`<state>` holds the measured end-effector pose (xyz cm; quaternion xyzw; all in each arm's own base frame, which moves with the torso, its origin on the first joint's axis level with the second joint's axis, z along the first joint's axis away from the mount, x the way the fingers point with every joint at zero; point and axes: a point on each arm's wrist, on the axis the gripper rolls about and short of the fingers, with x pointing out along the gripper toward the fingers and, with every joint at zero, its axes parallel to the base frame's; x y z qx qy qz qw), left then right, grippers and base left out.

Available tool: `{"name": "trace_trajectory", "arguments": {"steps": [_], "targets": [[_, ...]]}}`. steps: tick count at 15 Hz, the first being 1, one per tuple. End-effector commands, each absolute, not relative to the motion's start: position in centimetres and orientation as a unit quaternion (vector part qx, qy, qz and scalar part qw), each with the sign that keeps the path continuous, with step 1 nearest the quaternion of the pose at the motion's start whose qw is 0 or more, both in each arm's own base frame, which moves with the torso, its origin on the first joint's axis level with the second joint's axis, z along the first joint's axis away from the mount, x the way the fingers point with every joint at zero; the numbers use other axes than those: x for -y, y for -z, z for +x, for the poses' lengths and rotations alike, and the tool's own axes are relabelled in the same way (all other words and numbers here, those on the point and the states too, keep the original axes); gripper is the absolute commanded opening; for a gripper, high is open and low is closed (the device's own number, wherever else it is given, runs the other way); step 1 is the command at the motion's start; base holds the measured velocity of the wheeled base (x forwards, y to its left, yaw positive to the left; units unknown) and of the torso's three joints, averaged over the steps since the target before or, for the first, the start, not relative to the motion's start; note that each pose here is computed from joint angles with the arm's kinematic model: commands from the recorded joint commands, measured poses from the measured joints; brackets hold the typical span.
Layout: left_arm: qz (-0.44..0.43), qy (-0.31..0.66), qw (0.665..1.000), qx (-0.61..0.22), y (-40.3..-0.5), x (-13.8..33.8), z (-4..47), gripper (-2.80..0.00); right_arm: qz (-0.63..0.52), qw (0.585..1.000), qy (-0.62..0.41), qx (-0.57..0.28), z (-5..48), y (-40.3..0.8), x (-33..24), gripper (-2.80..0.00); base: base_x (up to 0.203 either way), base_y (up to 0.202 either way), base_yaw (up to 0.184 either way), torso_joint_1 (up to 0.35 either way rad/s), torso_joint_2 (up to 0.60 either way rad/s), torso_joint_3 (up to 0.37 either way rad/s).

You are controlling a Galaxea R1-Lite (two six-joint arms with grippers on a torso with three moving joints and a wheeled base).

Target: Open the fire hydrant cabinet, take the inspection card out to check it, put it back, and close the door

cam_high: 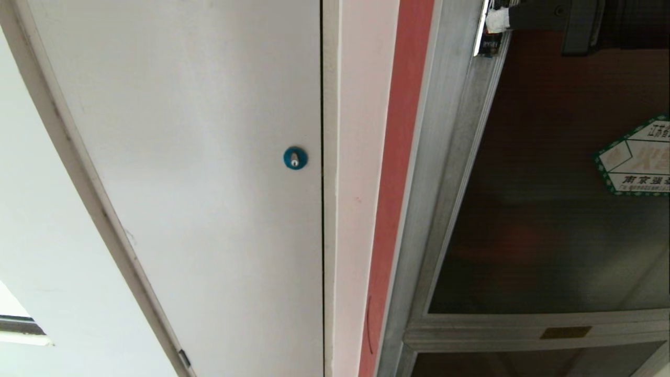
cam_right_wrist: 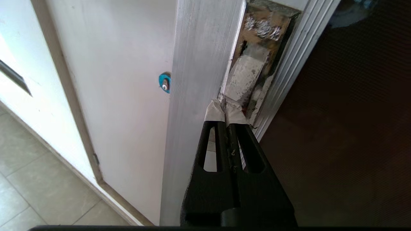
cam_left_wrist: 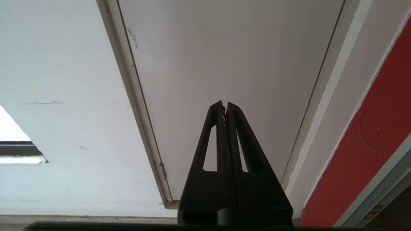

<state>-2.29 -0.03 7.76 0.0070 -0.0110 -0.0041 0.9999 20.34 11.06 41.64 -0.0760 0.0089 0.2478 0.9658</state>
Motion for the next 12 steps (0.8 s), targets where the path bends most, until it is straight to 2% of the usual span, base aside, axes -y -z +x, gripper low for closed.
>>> {"name": "trace_trajectory", "arguments": {"steps": [1, 12], "targets": [[0.007, 0.005, 1.000, 0.008, -7.6, 0.0, -2.2, -2.80, -0.078, 0.966, -0.246, -0.014, 20.8, -41.4, -11.2, -2.80, 0.000, 0.000, 0.000, 0.000, 0.00, 0.000], [0.007, 0.005, 1.000, 0.008, -7.6, 0.0, -2.2, -2.80, -0.064, 0.967, -0.245, -0.015, 19.7, -41.4, -10.4, -2.80, 0.000, 0.000, 0.000, 0.000, 0.00, 0.000]]}}
